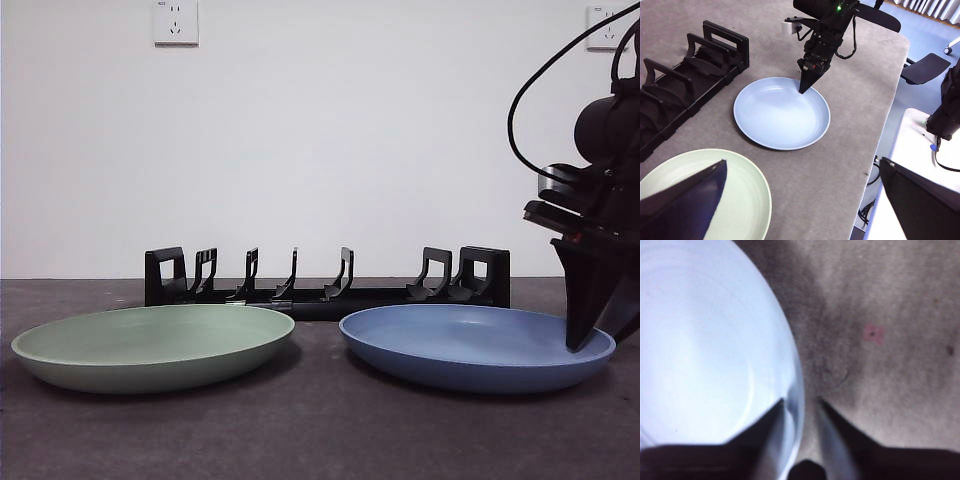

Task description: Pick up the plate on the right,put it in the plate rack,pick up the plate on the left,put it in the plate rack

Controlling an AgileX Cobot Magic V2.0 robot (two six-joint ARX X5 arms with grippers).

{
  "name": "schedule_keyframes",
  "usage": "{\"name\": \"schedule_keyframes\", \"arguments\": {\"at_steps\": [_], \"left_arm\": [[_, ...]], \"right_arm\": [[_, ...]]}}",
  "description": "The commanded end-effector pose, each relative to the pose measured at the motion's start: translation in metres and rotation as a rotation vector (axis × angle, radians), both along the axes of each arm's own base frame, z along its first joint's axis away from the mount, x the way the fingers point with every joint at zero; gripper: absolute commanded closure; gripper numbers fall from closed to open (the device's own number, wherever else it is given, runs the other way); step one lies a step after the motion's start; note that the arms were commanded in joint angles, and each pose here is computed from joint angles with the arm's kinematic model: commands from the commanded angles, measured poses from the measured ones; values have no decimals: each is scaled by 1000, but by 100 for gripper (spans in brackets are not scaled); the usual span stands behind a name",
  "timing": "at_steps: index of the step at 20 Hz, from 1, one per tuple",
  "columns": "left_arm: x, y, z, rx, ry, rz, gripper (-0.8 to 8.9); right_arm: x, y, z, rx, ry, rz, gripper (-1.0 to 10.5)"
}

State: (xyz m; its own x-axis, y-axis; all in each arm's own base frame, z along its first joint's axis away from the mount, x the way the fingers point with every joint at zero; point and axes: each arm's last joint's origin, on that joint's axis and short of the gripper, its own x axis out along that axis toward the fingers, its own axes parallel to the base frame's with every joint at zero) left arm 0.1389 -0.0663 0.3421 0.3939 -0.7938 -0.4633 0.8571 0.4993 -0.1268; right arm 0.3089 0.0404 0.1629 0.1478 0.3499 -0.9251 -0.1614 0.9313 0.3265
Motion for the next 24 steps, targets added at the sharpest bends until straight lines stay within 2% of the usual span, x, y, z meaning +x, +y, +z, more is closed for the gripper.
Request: {"name": "schedule_keyframes", "arguments": {"at_steps": [1,4,7,14,18,24], "left_arm": [[0,-2,0,5,-24,-21,154],[-1,-5,0,43,-52,-20,154],[-4,-12,-1,124,-129,-42,154],[-6,-38,-7,401,-398,-159,159],[1,-65,-14,549,-534,-199,163],[0,-97,-25,729,-694,-289,198]], "right_arm": [[3,2,-3,1,-8,3,959],[5,3,-2,10,-26,4,959],[5,3,8,34,-51,7,959],[-1,9,114,186,-198,73,959],[-10,30,152,232,-225,154,959],[-21,63,163,249,-205,249,959]]}}
